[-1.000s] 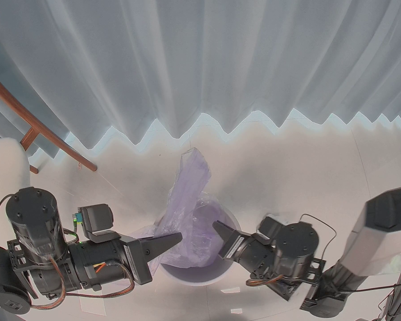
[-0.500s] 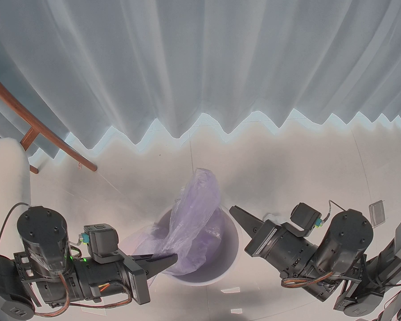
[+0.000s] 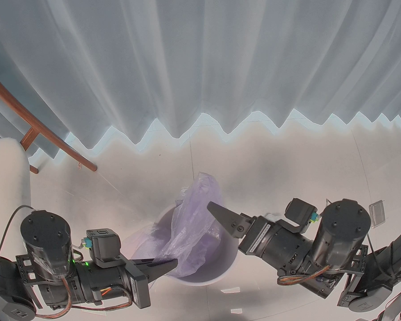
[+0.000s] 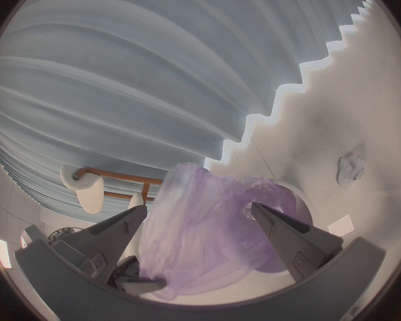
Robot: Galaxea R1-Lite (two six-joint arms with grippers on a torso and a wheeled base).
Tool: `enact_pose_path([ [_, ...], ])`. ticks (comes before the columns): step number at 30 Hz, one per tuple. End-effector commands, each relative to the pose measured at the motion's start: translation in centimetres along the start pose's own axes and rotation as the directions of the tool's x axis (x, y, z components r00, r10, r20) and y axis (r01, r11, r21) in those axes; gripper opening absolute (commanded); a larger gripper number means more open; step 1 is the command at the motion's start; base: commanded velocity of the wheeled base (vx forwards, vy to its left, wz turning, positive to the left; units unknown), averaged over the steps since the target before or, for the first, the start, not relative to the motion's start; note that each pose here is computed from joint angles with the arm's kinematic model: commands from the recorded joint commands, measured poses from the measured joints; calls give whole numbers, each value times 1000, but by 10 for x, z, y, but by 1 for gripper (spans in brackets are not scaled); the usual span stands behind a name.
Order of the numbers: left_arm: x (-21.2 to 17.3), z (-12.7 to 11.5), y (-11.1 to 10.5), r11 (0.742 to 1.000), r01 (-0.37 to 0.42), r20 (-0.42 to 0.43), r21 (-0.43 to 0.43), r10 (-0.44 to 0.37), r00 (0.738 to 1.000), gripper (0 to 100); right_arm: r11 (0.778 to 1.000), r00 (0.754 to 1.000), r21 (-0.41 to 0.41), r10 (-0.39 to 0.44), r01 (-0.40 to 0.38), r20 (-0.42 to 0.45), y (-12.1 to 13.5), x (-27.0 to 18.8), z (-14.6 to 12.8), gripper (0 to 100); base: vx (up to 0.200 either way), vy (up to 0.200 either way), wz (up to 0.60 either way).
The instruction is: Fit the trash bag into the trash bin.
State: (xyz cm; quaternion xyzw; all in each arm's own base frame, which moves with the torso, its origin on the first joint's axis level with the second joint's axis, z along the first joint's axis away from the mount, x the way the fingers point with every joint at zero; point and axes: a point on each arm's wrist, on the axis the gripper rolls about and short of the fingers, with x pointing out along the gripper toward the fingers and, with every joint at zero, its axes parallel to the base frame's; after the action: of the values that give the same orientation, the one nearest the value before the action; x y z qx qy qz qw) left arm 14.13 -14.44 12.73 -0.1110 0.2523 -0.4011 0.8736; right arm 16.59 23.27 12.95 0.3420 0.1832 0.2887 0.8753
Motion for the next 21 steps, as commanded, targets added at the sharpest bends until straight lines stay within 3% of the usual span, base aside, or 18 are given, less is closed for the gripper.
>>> enact_pose_path([
  [1, 1, -5, 2, 1000, -8, -22, 25, 9, 1000, 0, 999, 999, 27, 28, -29, 26, 22, 12, 15, 100, 0, 0, 0],
  [7, 1, -4, 3, 999, -12, -21, 34, 13, 1000, 0, 999, 1000, 35, 16, -16, 13, 28, 25, 16, 100, 0, 0, 0],
  [21, 1, -3, 3, 999, -13, -12, 34, 14, 1000, 0, 997, 995, 36, -65, 68, -81, 5, 14, -8, 100, 0, 0, 0],
])
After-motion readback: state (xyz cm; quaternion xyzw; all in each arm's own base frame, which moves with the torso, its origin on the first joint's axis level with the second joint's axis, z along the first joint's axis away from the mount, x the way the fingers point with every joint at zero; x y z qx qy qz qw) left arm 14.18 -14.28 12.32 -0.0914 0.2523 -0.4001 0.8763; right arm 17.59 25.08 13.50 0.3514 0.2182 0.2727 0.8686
